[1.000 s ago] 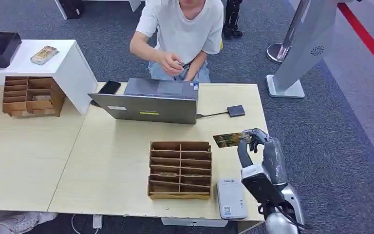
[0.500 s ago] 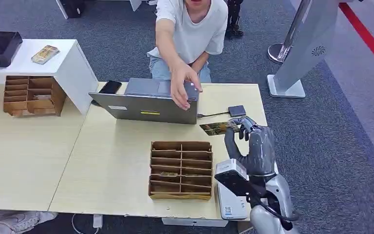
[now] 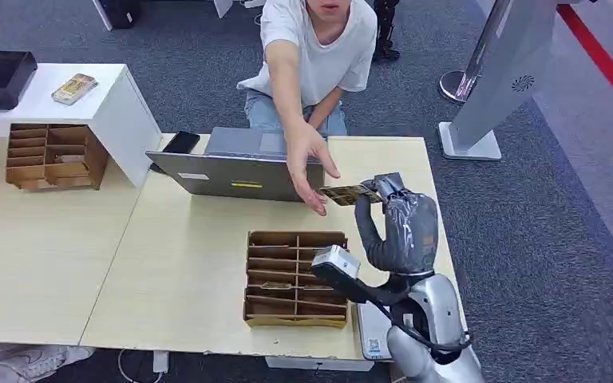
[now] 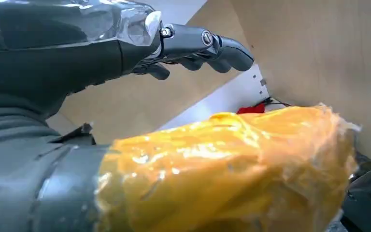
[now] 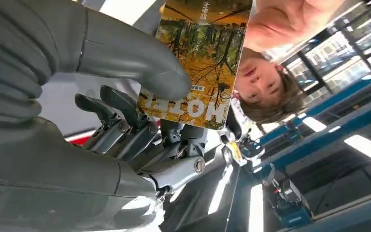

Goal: Pass the card to the sensor for recognition and then transmit it.

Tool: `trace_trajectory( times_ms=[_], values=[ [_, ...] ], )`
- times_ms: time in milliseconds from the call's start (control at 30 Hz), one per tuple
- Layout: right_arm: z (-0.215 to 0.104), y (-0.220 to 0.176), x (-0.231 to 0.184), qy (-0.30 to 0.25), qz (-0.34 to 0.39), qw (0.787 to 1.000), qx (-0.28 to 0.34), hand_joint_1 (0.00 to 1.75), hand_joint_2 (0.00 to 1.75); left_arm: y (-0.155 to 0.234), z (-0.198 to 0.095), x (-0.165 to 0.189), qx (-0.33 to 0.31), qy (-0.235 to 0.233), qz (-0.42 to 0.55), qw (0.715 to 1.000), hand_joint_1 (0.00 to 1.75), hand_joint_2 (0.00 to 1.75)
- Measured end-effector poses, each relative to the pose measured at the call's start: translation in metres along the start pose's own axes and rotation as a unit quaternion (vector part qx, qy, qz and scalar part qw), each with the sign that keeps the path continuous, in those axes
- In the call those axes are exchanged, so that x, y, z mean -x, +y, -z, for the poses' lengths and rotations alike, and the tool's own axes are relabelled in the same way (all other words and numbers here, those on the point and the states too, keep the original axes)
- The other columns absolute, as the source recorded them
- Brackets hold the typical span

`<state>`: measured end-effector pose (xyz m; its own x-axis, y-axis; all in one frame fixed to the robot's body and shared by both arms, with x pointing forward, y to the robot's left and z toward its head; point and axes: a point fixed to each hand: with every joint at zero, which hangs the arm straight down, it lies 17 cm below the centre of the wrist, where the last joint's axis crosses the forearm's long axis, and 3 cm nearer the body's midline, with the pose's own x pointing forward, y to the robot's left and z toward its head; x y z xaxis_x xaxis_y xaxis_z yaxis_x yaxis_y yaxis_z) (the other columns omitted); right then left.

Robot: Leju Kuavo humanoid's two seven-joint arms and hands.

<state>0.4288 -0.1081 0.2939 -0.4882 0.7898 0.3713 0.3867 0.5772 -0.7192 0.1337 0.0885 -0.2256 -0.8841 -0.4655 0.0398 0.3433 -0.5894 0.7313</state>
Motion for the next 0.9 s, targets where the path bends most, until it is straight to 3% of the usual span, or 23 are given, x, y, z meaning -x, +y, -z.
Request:
trace_trajectory(
  times_ms=[333,367,400,467,900],
  values=[
    [0.017,0.029,0.001,0.007,-0.032,0.999,-0.036,1.75,1.75,0.000,0.000,0.000,-0.001,-0.002,-0.005,1.000,0.00,0.00],
    [0.019,0.034,0.000,0.007,-0.031,0.999,-0.044,1.61,1.75,0.000,0.000,0.000,-0.001,-0.002,-0.007,1.000,0.00,0.00],
    [0.020,0.038,-0.001,0.007,-0.029,0.998,-0.051,0.51,1.75,0.000,0.000,0.000,-0.001,-0.002,-0.008,1.000,0.00,0.00],
    [0.020,0.044,-0.003,0.006,-0.023,0.998,-0.061,0.00,1.75,0.000,-0.001,0.000,-0.001,-0.002,-0.010,1.000,0.00,0.00],
    [0.016,0.067,-0.007,0.004,-0.014,0.995,-0.094,0.00,1.75,-0.004,-0.002,0.000,0.008,-0.002,-0.018,1.000,0.00,0.00]
  ],
)
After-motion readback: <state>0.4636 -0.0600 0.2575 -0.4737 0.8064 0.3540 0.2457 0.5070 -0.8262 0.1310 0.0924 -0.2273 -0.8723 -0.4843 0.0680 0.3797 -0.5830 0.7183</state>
